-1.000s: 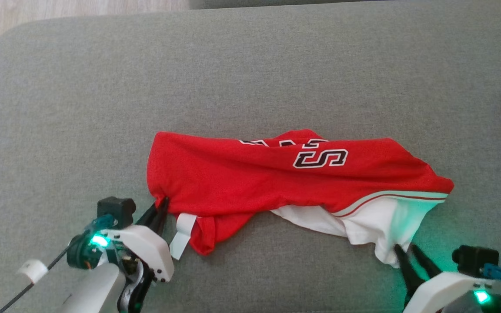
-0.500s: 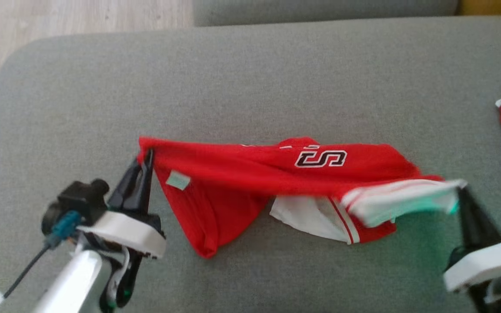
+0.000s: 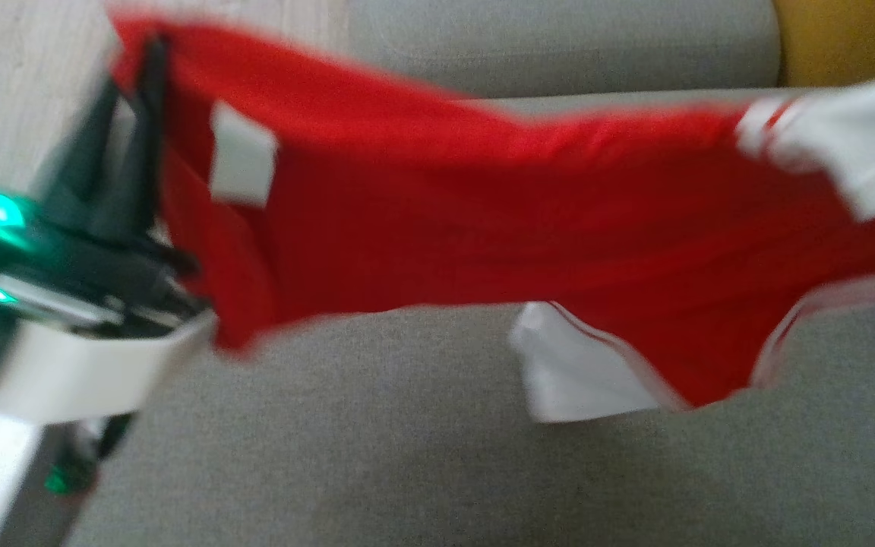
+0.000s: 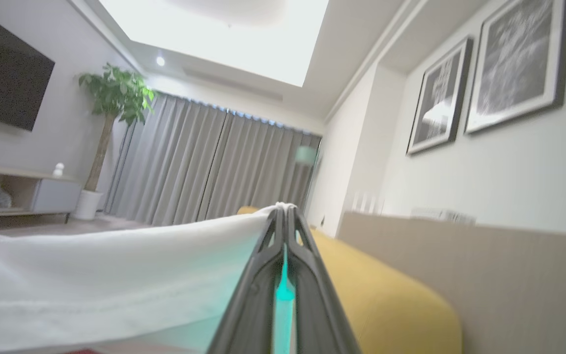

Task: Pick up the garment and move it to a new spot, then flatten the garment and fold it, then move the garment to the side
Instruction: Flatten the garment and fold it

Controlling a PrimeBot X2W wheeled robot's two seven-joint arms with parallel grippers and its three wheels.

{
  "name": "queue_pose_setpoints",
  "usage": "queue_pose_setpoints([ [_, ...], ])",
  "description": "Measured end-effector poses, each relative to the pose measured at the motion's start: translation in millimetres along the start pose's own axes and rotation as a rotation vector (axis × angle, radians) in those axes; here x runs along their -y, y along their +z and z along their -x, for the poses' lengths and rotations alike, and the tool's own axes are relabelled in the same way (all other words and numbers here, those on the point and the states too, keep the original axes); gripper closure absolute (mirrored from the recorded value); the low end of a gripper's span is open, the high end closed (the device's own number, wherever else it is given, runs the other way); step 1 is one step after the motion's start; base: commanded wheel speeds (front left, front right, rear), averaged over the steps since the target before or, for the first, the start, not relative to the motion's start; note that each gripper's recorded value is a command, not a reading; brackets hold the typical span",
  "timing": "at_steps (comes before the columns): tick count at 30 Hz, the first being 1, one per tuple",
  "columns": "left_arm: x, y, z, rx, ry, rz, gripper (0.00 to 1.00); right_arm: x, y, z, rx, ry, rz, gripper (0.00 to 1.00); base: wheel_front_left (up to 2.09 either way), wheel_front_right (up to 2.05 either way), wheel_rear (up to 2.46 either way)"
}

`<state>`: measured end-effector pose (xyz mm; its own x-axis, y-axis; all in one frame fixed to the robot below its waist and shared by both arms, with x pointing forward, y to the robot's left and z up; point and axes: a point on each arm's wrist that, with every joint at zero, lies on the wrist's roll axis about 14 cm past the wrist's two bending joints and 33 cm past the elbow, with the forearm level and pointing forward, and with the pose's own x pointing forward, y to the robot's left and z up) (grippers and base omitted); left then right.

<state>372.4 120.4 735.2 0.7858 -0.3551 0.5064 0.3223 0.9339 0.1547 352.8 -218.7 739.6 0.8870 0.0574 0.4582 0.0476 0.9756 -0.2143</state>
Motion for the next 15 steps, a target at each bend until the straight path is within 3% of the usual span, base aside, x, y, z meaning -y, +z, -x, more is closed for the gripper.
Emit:
queue_pose_setpoints([
  [4,-2,72,-10,0.190,-0.019,-0.102,1.00,16,75,-10,0.209,-0.023,0.103,1.00,0.00,0.00,0.00],
  [8,-5,95,-13,0.237,-0.015,-0.136,1.00,26,108,-16,0.298,-0.041,0.111,1.00,0.00,0.00,0.00],
  [11,-7,92,-18,0.221,-0.014,-0.104,1.00,31,102,-28,0.277,-0.036,0.065,1.00,0.00,0.00,0.00],
  [15,-19,49,-34,0.106,0.007,0.047,1.00,30,57,-58,0.153,-0.006,-0.034,1.00,0.00,0.00,0.00],
])
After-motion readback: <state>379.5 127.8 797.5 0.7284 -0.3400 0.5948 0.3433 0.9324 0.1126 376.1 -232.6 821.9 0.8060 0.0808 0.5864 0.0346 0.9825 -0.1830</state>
